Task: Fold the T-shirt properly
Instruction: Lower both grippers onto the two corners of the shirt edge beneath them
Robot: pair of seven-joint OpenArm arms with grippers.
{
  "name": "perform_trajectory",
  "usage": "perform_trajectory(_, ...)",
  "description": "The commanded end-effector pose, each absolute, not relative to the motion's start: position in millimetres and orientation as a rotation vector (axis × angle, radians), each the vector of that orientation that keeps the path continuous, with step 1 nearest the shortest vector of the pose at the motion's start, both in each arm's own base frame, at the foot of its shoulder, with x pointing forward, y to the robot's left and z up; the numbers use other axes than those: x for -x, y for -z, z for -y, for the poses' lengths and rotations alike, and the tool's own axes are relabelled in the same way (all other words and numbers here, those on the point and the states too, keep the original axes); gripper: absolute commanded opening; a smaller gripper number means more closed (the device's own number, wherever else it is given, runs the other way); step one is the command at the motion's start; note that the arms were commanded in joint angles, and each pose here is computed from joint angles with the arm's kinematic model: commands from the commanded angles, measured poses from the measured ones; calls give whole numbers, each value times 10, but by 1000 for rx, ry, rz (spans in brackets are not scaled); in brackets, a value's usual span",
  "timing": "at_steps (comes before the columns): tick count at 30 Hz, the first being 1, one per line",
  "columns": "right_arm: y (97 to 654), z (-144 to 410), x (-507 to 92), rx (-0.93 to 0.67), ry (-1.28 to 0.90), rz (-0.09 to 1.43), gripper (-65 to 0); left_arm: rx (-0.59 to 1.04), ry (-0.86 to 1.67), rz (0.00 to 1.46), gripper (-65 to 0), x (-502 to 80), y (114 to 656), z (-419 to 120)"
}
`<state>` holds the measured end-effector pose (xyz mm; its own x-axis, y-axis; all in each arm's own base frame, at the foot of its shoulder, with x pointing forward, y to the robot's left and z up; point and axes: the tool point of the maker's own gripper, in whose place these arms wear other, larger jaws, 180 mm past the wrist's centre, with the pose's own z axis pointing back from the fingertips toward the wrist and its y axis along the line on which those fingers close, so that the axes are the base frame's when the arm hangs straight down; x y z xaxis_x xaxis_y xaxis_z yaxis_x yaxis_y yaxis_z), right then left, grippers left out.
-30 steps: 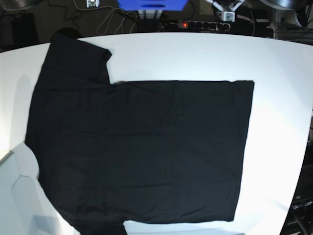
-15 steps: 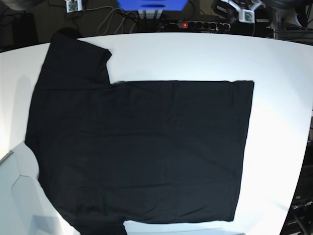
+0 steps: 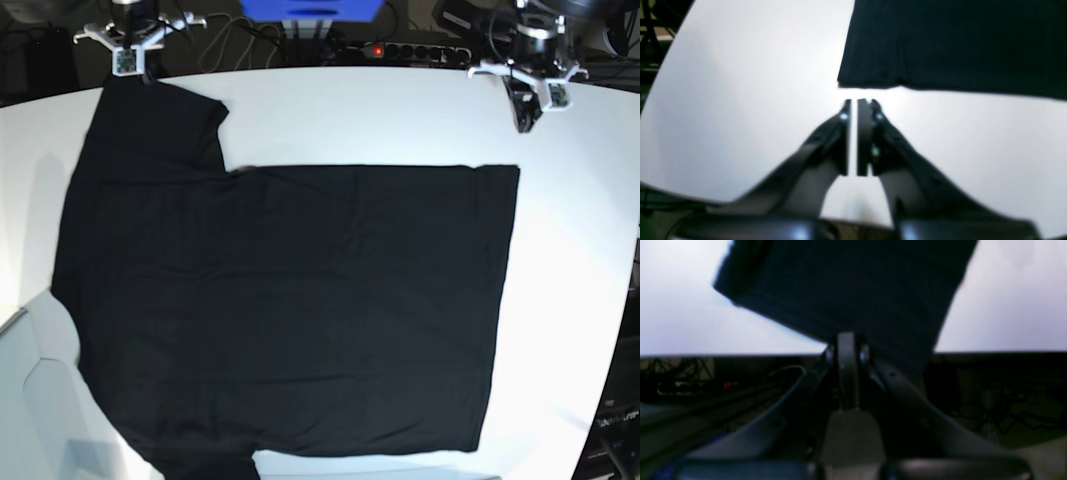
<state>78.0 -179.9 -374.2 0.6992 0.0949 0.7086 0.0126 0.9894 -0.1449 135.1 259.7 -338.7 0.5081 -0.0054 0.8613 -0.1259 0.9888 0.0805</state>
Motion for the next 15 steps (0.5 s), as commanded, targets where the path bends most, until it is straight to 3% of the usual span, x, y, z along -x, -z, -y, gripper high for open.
perform_trajectory(1, 3660, 1806, -840, 147, -50, 833, -562, -144, -61, 1098, -557, -1471, 3255, -2606)
perform_trajectory(4, 3640, 1806, -924, 148, -49, 856, -460, -143, -65, 1151, -449, -1644, 3172, -2606)
perform_trajectory(8, 3626, 1809, -990, 148, -53, 873, -379, -146, -75, 1204, -433, -1832, 3105, -2629)
perform_trajectory(15, 3586, 1938, -1048, 178, -59, 890, -370, -112, -238, 1174, -411, -1978, 3451, -2900)
